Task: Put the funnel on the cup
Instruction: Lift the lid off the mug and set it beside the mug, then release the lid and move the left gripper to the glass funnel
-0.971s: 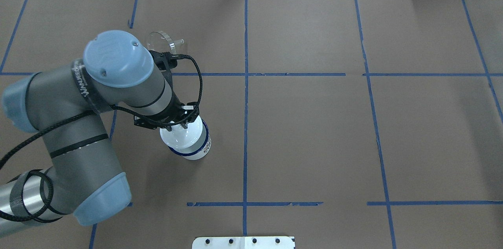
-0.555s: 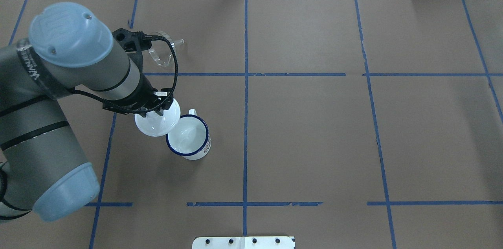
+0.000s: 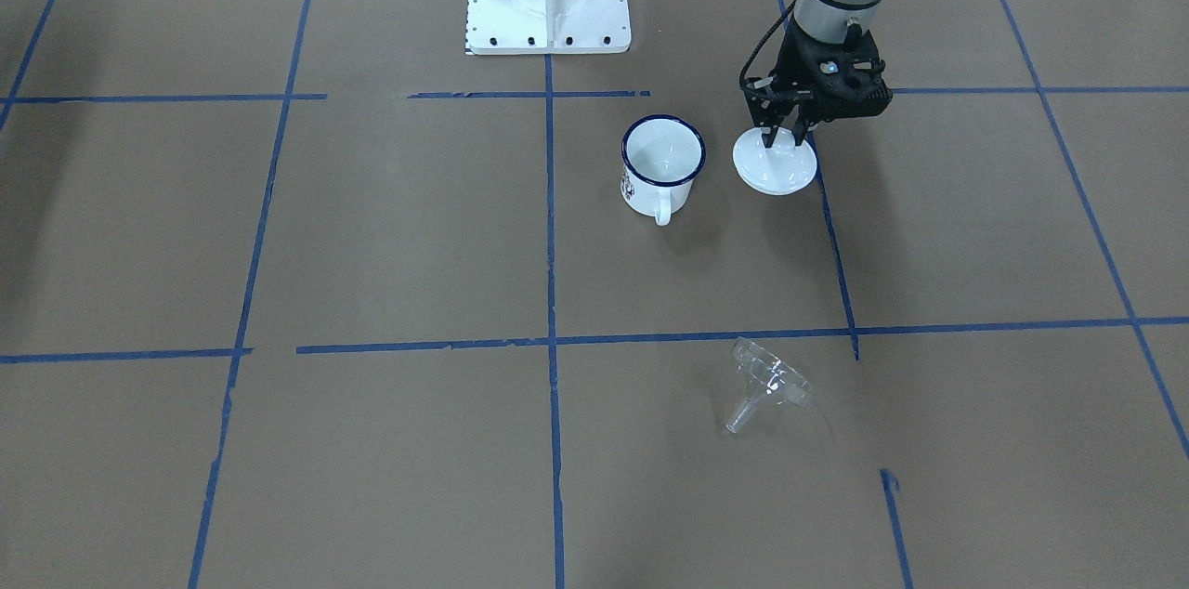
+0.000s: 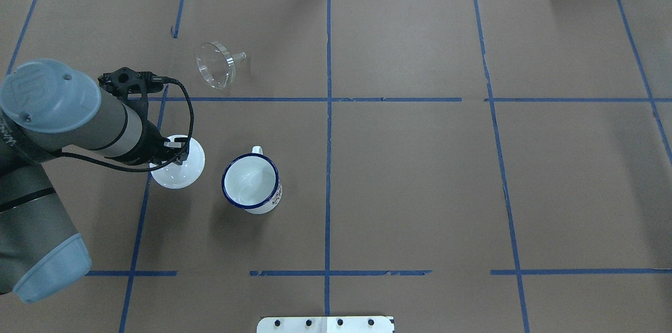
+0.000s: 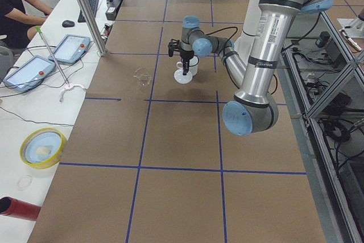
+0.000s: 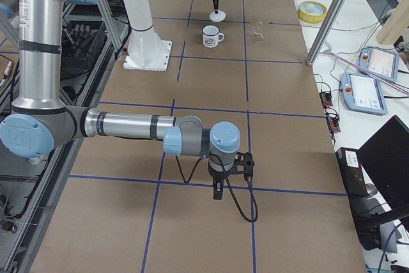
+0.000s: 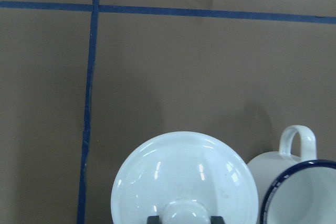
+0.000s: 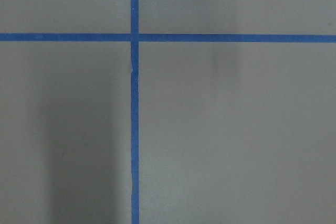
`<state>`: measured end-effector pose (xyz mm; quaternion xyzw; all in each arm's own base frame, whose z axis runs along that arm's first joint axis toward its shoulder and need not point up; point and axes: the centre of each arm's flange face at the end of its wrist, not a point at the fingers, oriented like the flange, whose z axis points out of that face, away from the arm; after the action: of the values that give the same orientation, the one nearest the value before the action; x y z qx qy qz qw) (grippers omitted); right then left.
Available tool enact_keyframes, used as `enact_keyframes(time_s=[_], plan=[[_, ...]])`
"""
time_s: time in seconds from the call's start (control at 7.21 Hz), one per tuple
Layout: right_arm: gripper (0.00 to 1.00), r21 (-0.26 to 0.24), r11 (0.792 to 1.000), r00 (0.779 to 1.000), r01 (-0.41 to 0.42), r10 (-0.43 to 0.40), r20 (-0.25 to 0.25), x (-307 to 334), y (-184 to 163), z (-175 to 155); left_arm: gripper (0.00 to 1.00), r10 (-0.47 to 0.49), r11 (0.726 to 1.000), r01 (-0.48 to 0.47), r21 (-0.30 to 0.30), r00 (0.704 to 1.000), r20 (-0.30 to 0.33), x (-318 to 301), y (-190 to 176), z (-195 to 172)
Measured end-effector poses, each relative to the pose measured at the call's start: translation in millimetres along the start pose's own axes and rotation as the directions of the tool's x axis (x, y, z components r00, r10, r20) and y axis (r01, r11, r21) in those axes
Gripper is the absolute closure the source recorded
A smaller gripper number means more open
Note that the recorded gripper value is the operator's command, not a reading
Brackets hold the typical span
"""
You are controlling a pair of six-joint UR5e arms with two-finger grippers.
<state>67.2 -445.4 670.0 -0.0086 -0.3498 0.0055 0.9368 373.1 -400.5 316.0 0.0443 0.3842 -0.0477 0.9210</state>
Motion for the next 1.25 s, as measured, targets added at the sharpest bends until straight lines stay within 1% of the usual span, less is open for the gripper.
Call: enact_keyframes(time_s=[0.28, 0.42, 0.55, 0.97, 1.11, 1.25], plan=[[0.00, 0.000, 1.000, 1.000, 0.000, 0.000, 0.000, 0, 0, 0, 1.00, -0.005, 1.000, 0.005, 0.005, 1.000, 0.013, -14, -10, 44], [0.00, 0.000, 1.000, 1.000, 0.000, 0.000, 0.000, 0, 0, 0, 0.62, -0.001, 1.000, 0.001, 0.008, 1.000, 0.018, -19, -12, 56], [0.00, 0.000, 1.000, 1.000, 0.000, 0.000, 0.000, 0, 0, 0, 0.01, 0.010, 1.000, -0.010, 0.008, 1.000, 0.021, -21, -13, 61], [0.00, 0.000, 1.000, 1.000, 0.000, 0.000, 0.000, 0, 0, 0, 0.00, 0.040, 0.999, -0.040, 0.007, 0.999, 0.023, -20, -16, 64], [0.00, 0.000, 1.000, 1.000, 0.000, 0.000, 0.000, 0, 0, 0, 0.00, 0.039, 0.999, -0.039, 0.012, 0.999, 0.015, -18, -19, 57], [0.00, 0.000, 1.000, 1.000, 0.000, 0.000, 0.000, 0, 0, 0, 0.00, 0.025, 0.999, -0.025, 0.027, 1.000, 0.011, -16, -29, 43]])
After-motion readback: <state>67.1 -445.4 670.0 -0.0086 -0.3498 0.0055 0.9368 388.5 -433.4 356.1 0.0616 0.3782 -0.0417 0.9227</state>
